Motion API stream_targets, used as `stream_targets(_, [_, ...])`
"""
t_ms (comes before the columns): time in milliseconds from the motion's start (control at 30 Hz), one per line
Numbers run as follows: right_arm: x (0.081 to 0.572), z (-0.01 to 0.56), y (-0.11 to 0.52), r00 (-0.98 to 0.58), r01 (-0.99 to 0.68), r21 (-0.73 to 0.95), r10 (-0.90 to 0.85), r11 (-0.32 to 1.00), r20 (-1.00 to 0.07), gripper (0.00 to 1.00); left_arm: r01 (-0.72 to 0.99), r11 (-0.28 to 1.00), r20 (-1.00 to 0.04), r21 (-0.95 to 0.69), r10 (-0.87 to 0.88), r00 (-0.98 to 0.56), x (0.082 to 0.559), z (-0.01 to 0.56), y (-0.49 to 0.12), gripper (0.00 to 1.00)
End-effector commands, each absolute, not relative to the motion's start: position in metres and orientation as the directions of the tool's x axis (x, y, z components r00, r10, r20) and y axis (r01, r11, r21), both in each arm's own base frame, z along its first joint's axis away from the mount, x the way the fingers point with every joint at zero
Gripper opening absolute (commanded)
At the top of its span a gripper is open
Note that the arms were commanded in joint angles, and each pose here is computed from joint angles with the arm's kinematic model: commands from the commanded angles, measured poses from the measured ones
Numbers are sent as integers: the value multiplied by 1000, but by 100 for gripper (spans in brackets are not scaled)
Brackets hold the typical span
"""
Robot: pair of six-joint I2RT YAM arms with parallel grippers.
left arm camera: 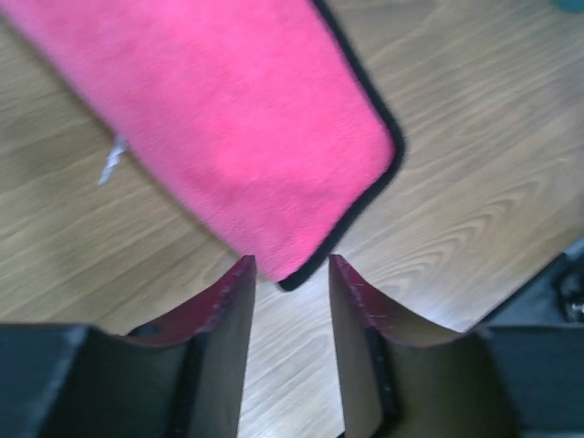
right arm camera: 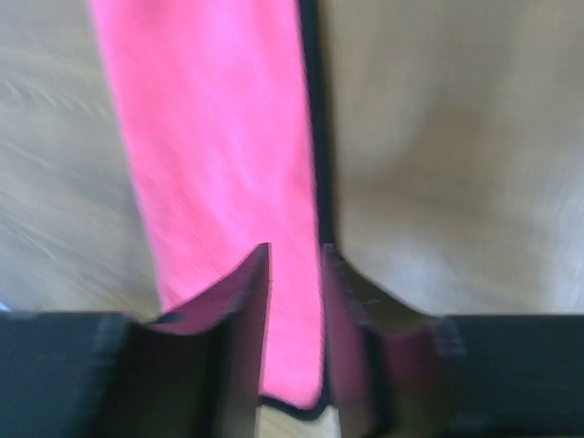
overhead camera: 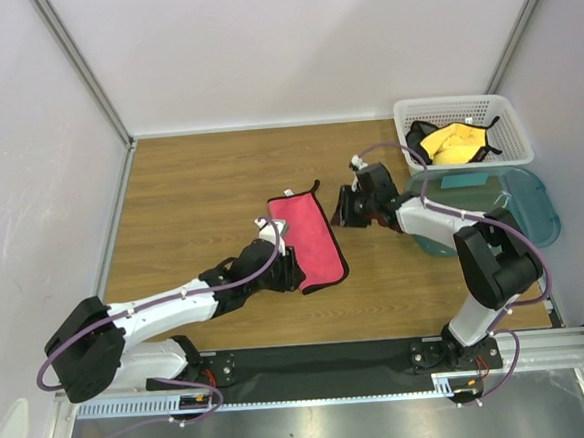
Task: Fold and stack the towels
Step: Fold the towel
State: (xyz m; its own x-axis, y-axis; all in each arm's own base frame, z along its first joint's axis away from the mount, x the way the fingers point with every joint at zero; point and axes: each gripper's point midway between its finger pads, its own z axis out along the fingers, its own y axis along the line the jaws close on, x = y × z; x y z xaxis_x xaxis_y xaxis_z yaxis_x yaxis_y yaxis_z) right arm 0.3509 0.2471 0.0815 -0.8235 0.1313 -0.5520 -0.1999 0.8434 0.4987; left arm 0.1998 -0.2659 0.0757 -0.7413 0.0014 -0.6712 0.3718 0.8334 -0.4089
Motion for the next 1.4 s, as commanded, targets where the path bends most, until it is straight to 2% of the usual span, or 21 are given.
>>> stream_targets(0, [326, 78, 252, -850, -195, 564, 150, 802, -506, 30, 442, 749, -709, -494, -52, -704, 205, 104, -293, 42])
stream_targets(33, [322, 75, 253, -852, -196, 562, 144, 803, -503, 23, 466, 723, -728, -510, -75, -681, 209, 114, -300, 40])
stream_targets(133, [315, 64, 251, -865, -179, 557, 140, 811, -482, 14, 463, 724, -727, -512, -78, -682, 214, 104, -306, 34])
stream_targets(267, [311, 53, 251, -876, -167, 549, 133, 819, -464, 13, 485, 712, -668, -507, 31, -744, 206, 80, -321, 23])
stream_targets(367, [312, 49, 249, -879, -157, 538, 132, 828, -459, 12, 449, 759, -599, -473, 97, -795, 203, 54, -318, 18])
stream_targets(500, [310, 39, 244, -884, -124, 519, 143, 846, -446, 10, 417, 790, -548, -451, 124, -827, 193, 33, -306, 17])
stream_targets(800, [290, 29, 246, -892, -127, 477, 110, 870, -438, 6, 360, 850, -504, -385, 134, -854, 198, 9, -274, 15])
stream_targets(1167, [272, 34, 276, -890, -188, 492, 64, 850, -451, 3, 314, 933, -539, -174, 177, -824, 235, 11, -214, 13])
stream_targets(1267, [277, 39, 274, -881, -197, 471, 55, 860, -470, 5, 377, 911, -548, -170, 231, -804, 237, 23, -219, 13])
stream_targets(1367, [286, 49, 266, -865, -196, 431, 52, 881, -500, 9, 445, 854, -571, -271, 230, -788, 230, 44, -240, 14])
